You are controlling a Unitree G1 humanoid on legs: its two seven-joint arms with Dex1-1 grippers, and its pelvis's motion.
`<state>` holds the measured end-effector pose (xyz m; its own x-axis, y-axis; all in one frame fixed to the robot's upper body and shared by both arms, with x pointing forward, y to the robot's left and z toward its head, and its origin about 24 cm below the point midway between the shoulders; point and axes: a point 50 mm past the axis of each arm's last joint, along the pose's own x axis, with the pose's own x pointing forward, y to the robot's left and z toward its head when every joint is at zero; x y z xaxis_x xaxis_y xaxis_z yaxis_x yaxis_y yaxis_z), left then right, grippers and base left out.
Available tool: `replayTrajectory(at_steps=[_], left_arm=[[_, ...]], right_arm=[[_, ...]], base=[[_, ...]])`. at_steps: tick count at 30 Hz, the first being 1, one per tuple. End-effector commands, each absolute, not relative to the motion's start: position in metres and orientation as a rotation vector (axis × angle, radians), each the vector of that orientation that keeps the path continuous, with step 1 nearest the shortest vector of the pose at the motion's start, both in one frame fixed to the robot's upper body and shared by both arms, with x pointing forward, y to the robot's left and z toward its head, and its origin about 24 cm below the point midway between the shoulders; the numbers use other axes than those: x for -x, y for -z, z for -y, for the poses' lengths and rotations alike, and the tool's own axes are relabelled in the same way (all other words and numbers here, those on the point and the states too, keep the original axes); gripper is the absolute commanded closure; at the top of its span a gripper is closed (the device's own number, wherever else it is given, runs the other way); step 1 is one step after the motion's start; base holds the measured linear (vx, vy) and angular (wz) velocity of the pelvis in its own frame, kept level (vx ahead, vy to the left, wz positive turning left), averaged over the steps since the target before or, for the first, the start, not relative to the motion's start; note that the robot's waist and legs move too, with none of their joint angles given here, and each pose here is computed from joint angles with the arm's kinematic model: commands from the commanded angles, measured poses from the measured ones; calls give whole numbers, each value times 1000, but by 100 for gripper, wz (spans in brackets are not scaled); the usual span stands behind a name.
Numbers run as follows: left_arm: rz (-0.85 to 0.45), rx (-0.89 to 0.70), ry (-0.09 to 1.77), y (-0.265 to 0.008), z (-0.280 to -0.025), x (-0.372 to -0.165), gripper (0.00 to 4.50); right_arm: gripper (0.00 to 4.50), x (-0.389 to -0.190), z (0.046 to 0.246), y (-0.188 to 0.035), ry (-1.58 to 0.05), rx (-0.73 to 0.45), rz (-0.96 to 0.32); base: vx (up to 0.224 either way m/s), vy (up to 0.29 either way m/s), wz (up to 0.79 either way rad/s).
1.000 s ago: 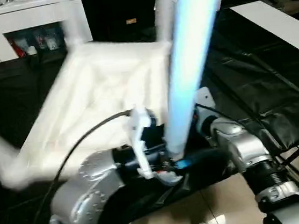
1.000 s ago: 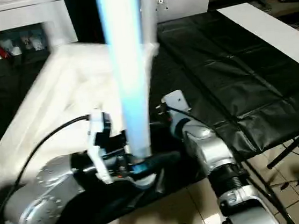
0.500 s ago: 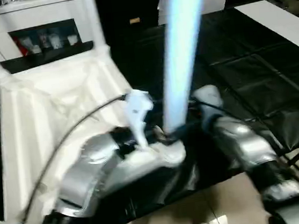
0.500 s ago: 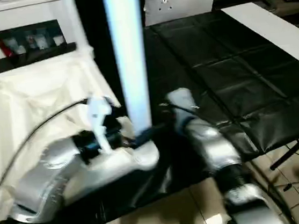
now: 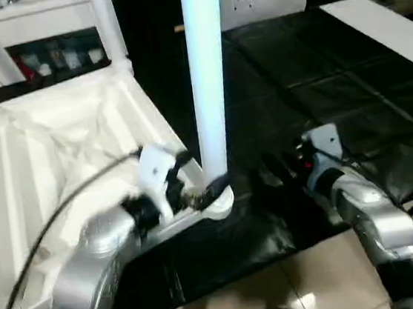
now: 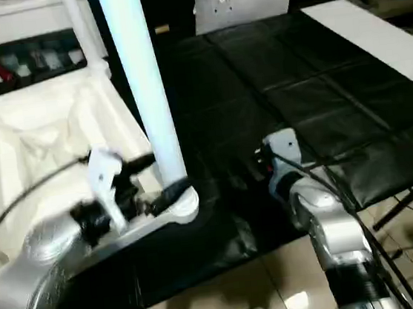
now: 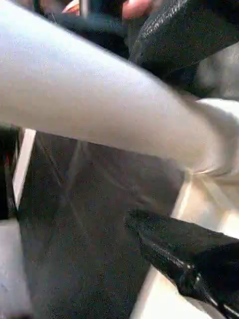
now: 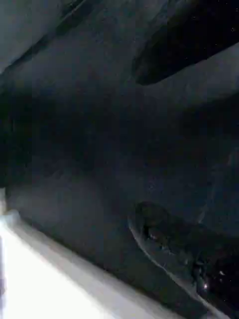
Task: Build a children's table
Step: Rotate table base, then rotate leg to tighten
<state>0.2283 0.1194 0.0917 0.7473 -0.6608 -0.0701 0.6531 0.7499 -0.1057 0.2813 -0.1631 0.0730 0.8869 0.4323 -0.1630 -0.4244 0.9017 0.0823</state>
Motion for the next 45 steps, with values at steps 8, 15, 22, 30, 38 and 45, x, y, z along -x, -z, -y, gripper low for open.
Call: replayTrajectory(at_steps=[8, 15, 22, 30, 38, 45], left_arm=[[-59, 68, 438, -98, -135, -212, 5], [-105, 104, 359, -95, -137, -218, 5], [-114, 8, 212, -94, -146, -233, 5], [-153, -102, 418, -89, -143, -239, 5], [-242, -209, 844, -83, -143, -250, 5], [-298, -279, 1025, -82, -167, -273, 57]], right_arm=[[0, -245, 148, -93, -511, -66, -164], [0, -238, 149, -92, -496, -43, -203], [0, -238, 146, -94, -507, -28, -227], [0, -244, 145, -103, -561, -17, -155], [0, -243, 149, -99, -760, 1, -233], [0, -238, 153, -96, -924, 48, -245]], base=[[-1, -17, 17], [-12, -171, 62], [22, -105, 7], [-27, 54, -1], [-28, 10, 1], [0, 0, 0]])
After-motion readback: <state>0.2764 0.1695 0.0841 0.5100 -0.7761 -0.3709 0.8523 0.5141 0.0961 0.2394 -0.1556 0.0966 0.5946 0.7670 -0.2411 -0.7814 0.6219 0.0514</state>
